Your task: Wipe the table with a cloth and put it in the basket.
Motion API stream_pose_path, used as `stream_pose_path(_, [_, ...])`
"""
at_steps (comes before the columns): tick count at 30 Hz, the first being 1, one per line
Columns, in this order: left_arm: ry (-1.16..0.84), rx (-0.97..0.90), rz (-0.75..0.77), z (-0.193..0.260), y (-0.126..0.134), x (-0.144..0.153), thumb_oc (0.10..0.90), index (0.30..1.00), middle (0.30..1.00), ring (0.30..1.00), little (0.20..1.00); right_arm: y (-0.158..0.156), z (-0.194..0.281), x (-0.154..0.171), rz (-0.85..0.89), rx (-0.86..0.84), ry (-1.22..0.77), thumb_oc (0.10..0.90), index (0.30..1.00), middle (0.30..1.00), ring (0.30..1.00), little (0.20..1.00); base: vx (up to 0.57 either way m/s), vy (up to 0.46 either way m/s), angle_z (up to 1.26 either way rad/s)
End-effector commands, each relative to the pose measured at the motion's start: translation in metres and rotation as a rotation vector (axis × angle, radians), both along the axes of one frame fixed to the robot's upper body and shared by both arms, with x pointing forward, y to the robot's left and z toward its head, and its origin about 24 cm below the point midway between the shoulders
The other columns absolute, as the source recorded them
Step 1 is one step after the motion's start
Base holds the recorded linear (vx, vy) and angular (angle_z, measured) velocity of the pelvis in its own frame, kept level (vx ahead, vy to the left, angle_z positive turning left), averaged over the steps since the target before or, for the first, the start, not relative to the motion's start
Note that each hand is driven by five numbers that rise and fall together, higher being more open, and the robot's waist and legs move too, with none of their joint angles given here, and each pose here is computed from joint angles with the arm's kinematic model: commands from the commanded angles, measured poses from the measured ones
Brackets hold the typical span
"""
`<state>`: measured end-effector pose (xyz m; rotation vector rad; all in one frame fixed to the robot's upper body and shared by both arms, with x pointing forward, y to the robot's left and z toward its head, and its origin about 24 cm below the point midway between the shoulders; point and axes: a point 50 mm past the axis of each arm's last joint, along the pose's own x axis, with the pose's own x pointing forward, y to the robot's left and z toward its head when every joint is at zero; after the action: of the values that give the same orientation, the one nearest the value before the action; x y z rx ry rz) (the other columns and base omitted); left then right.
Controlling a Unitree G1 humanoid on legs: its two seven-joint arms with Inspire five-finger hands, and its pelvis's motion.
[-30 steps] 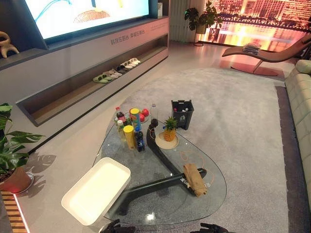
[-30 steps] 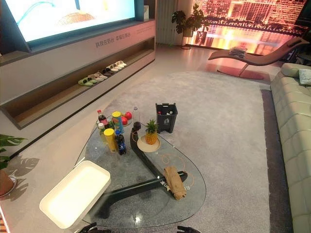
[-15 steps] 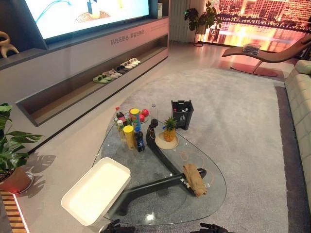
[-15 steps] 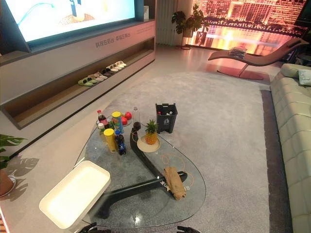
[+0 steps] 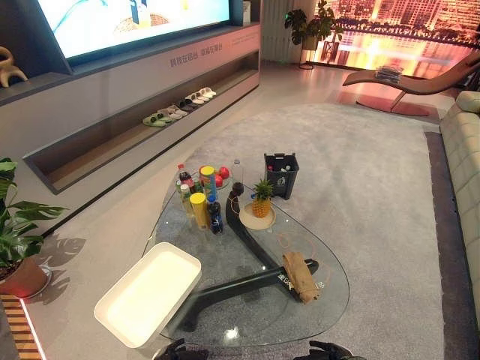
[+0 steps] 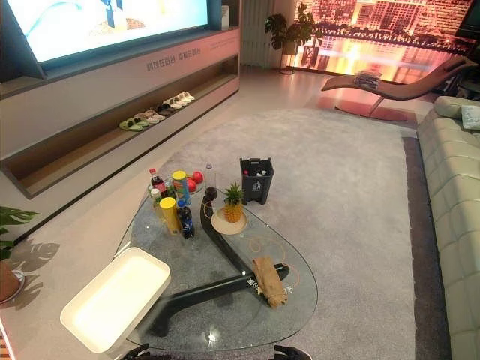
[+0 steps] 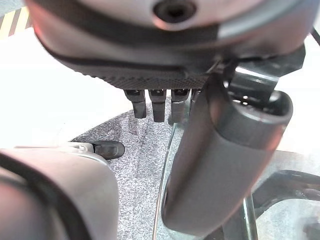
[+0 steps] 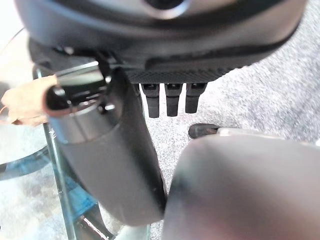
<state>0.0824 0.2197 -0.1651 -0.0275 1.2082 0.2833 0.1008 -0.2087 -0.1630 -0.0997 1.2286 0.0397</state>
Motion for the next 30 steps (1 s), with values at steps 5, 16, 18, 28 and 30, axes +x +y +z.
stream_pose_path(5, [-0.078, 0.065, -0.076, 0.011, 0.006, 0.037, 0.800, 0.900, 0.900, 0.900, 0.900, 0.011, 0.043, 0.082, 0.094, -0.030, -0.368, 0.800, 0.900, 0.900, 0.900, 0.900, 0.00, 0.000, 0.00])
stream_pose_path(16, [-0.217, 0.109, -0.069, 0.030, 0.001, 0.076, 0.800, 0.900, 0.900, 0.900, 0.900, 0.020, 0.145, 0.153, -0.003, -0.222, -0.957, 0.800, 0.900, 0.900, 0.900, 0.900, -0.09, 0.027, -0.07])
stream_pose_path(18, [-0.253, 0.107, -0.073, 0.036, -0.003, 0.088, 0.800, 0.900, 0.900, 0.900, 0.900, 0.018, 0.163, 0.163, -0.033, -0.281, -1.048, 0.800, 0.900, 0.900, 0.900, 0.900, -0.15, 0.064, -0.01])
stream_pose_path(28, [-0.353, 0.108, -0.070, 0.051, -0.018, 0.123, 0.800, 0.900, 0.900, 0.900, 0.900, 0.000, 0.235, 0.193, -0.285, -0.537, -1.363, 0.800, 0.900, 0.900, 0.900, 0.900, -0.07, 0.033, -0.06])
stream_pose_path(30, [-0.373, 0.108, -0.070, 0.053, -0.021, 0.129, 0.800, 0.900, 0.900, 0.900, 0.900, -0.001, 0.247, 0.198, -0.333, -0.544, -1.401, 0.800, 0.900, 0.900, 0.900, 0.900, 0.00, 0.000, 0.00])
